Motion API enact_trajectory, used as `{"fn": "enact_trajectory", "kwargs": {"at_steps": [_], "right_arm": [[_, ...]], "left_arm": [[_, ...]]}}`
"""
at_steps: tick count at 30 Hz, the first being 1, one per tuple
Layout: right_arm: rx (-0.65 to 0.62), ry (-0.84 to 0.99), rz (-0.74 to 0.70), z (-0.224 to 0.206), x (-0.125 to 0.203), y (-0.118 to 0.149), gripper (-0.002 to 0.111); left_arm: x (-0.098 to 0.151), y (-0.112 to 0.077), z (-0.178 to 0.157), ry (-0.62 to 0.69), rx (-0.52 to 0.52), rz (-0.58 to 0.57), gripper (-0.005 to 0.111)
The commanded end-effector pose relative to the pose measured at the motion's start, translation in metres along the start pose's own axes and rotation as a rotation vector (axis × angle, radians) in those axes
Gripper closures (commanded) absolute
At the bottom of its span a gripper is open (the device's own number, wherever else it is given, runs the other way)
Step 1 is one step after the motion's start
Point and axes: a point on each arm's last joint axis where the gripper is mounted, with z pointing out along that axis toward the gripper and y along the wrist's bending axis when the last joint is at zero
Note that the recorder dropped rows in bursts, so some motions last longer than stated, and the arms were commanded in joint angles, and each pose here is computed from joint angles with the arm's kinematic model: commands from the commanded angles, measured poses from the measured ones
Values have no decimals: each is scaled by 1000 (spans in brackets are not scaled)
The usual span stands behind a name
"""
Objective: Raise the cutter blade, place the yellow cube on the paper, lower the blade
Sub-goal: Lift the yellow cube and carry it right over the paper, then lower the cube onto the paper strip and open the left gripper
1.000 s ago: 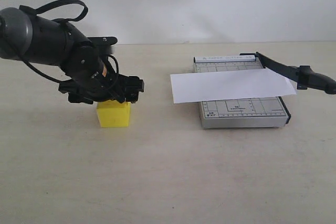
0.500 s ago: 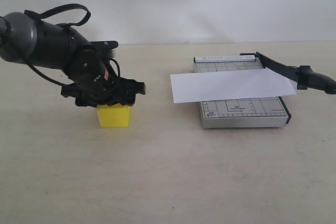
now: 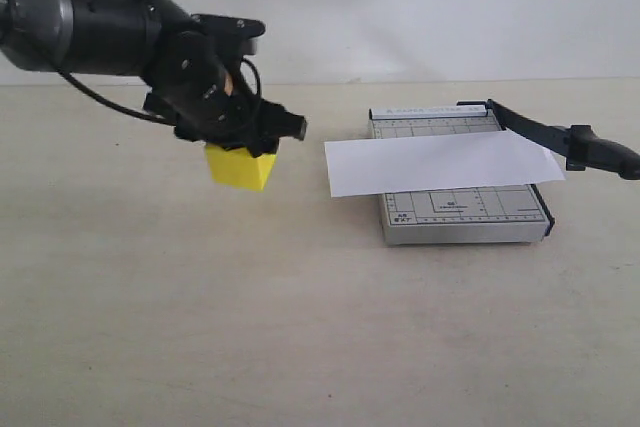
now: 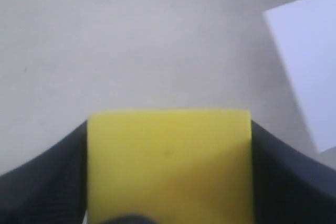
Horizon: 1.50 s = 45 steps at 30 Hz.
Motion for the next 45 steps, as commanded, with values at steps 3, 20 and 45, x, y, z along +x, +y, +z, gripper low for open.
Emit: {"fn": "enact_trajectory", "kwargs": {"at_steps": [3, 20, 45], "right_arm": [[-5, -18, 0, -1, -1, 0, 50], [-5, -18, 0, -1, -1, 0, 50], [-5, -18, 0, -1, -1, 0, 50]], "left_arm": [[-46, -41, 1, -110, 118, 2, 102], [-72, -131, 43, -126, 335, 108, 102], [-63, -146, 47, -83, 363, 155, 102]]}}
